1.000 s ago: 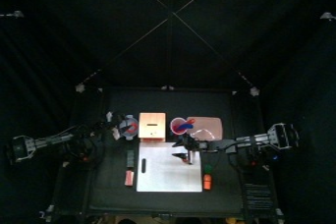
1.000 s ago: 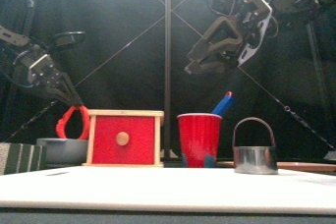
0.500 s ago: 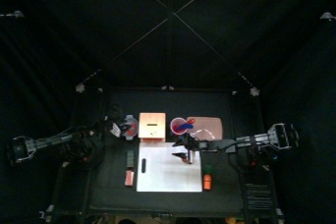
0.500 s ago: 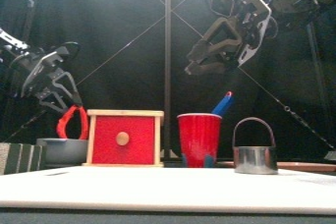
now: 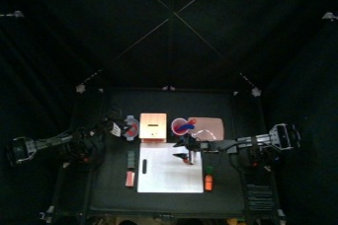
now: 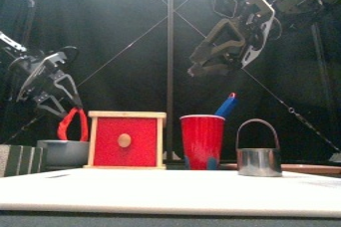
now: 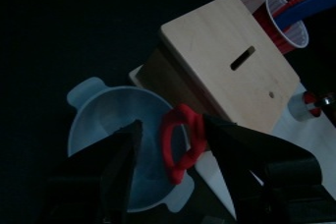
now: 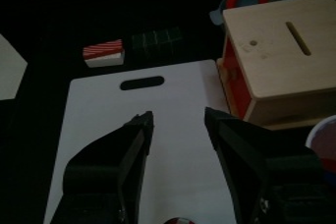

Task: Get the cutter from the drawer then cut the dough then place the extra dough in the bowl
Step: Place the extra dough in the bowl

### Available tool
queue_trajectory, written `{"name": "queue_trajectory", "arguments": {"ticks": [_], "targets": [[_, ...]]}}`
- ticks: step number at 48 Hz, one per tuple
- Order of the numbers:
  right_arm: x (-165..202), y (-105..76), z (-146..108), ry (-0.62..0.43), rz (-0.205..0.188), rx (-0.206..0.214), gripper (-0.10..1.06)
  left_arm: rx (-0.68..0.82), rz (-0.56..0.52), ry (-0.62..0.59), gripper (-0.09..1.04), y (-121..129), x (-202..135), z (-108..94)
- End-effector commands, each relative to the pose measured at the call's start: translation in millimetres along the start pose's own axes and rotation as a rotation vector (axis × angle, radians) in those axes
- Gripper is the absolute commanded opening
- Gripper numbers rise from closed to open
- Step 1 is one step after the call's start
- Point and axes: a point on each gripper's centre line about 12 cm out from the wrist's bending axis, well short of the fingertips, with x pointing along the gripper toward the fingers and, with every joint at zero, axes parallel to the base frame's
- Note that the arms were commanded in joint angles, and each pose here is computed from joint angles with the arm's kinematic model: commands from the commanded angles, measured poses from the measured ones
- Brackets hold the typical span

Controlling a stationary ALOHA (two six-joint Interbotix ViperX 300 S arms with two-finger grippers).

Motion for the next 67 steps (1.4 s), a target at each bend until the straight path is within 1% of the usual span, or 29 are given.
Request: {"name": "queue_trajectory", "arguments": {"ticks": [1,10,17,26,28,31,34,37,45,55,59,63,67], "targets": [[-2,-0.8,9,-0.031,-0.002,0.005,0.83,-0.005,0.003,-0.019,0.88,-1,0,4],[-2,-1.2,9,-0.033,-0.003,0.006,0.83,0.003,0.002,-0.024,0.88,-1,0,6],[-1,-1.3,9,-0.031,-0.004,0.007,0.83,0.041,0.008,-0.045,0.88,-1,0,9],[1,-3.2,8,-0.026,-0.010,0.015,0.83,0.065,-0.015,-0.082,0.88,-10,-1,18],[1,-3.9,7,-0.024,-0.012,0.017,0.83,0.075,-0.015,-0.083,0.88,-10,0,17],[2,-4.5,6,-0.021,-0.013,0.016,0.83,0.077,0.007,-0.081,0.88,-4,0,12],[2,-5.0,6,-0.020,-0.015,0.015,0.83,0.059,0.040,-0.086,0.88,5,1,10],[2,-4.9,7,-0.023,-0.014,0.015,0.83,0.045,0.049,-0.082,0.88,8,0,10],[2,-4.9,7,-0.023,-0.015,0.018,0.83,0.061,0.004,-0.056,0.88,-3,1,8],[2,-6.0,8,-0.025,-0.018,0.022,0.83,0.064,0.016,-0.070,0.88,0,1,5],[2,-6.1,8,-0.025,-0.018,0.023,0.83,0.064,0.001,-0.069,0.88,-4,1,6],[2,-6.3,7,-0.022,-0.020,0.028,0.83,0.092,-0.030,-0.063,0.88,-13,1,4],[3,-6.3,8,-0.024,-0.020,0.029,0.83,0.107,-0.034,-0.069,0.88,-14,0,1]]}}
